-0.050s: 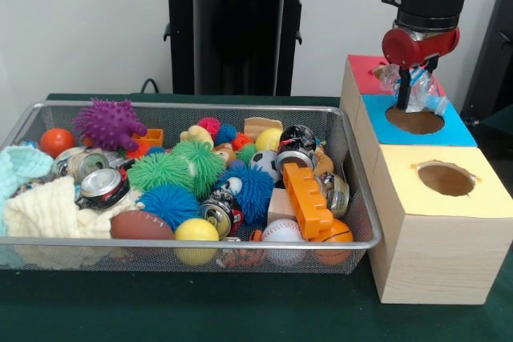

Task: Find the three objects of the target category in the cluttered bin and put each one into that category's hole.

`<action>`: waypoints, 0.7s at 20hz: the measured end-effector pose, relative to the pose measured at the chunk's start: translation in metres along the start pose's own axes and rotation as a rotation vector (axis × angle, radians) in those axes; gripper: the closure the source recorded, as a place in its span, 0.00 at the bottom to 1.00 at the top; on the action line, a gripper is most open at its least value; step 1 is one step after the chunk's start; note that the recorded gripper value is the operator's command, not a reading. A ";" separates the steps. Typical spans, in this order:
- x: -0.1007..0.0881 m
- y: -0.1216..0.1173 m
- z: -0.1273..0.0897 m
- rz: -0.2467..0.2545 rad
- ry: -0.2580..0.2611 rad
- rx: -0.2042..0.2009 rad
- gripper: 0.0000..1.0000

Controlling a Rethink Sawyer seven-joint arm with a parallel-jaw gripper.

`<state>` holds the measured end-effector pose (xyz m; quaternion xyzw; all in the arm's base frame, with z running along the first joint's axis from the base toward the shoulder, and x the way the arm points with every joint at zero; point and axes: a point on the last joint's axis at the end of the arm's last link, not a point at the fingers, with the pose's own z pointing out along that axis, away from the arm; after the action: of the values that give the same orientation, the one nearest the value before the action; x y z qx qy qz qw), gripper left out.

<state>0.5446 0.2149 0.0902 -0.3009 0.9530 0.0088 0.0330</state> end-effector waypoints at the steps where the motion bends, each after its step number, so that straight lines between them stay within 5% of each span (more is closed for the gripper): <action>1: 0.000 0.000 0.000 0.002 -0.001 0.002 1.00; 14: -0.001 0.000 0.001 0.044 0.001 0.006 1.00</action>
<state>0.5458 0.2155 0.0894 -0.2797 0.9595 0.0063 0.0332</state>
